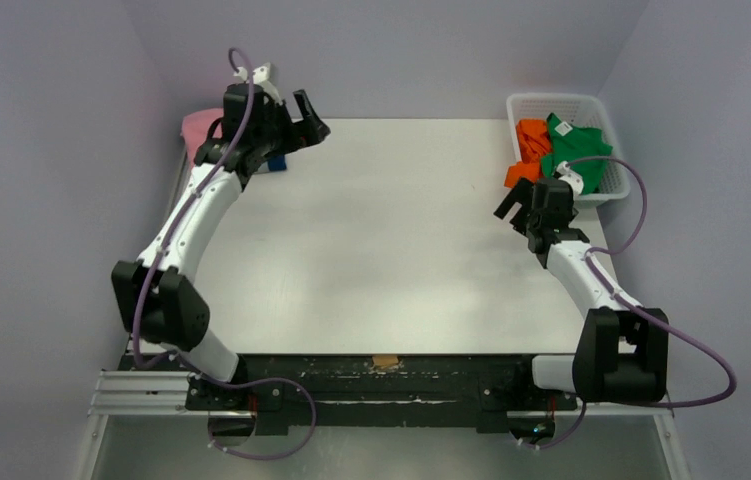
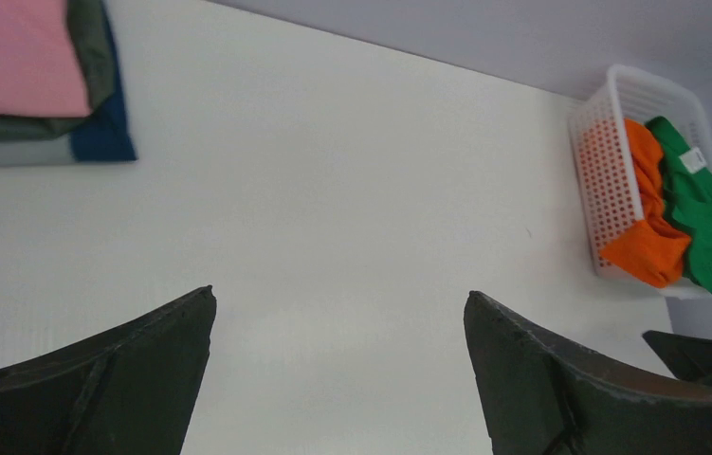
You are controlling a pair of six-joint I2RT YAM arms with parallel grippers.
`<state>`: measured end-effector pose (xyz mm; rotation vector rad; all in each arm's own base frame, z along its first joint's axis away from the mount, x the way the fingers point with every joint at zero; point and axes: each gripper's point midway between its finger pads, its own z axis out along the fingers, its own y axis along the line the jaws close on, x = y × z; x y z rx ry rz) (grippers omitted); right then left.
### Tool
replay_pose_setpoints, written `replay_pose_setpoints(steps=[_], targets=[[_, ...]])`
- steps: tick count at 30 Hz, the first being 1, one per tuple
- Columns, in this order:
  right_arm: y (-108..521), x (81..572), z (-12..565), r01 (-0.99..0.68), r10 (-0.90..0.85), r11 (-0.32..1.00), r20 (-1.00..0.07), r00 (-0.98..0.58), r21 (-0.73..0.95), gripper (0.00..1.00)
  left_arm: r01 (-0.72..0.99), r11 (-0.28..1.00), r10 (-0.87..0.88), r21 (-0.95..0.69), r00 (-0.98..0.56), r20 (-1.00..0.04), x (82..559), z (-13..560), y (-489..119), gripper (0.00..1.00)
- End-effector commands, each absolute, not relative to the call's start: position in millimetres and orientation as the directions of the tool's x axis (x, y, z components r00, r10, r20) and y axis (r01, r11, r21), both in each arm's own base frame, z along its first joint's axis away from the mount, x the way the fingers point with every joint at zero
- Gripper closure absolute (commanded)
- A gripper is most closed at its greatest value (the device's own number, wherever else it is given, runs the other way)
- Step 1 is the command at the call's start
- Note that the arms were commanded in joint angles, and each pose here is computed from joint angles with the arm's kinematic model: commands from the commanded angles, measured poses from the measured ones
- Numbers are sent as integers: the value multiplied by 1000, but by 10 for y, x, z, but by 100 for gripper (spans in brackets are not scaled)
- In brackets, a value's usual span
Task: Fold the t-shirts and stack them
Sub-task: Reset both arms
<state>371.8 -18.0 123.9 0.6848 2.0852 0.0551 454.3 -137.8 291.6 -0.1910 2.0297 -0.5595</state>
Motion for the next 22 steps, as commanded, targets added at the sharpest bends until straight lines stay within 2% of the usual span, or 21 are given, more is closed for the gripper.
replay_pose_setpoints(steps=[1,9,22], targets=[[-284,3720,1495,467,480,831,-813,-328,303,1,-172,939,-345,-299,-482,-806,4121,2202,-633,0],[-371,3650,1639,464,474,817,-856,-205,342,1,-351,904,-372,-245,-360,-855,3394,1769,-129,0],[-417,3644,1479,512,483,800,-842,-241,312,1,-355,919,-288,-169,-314,-905,3399,2052,13,0]])
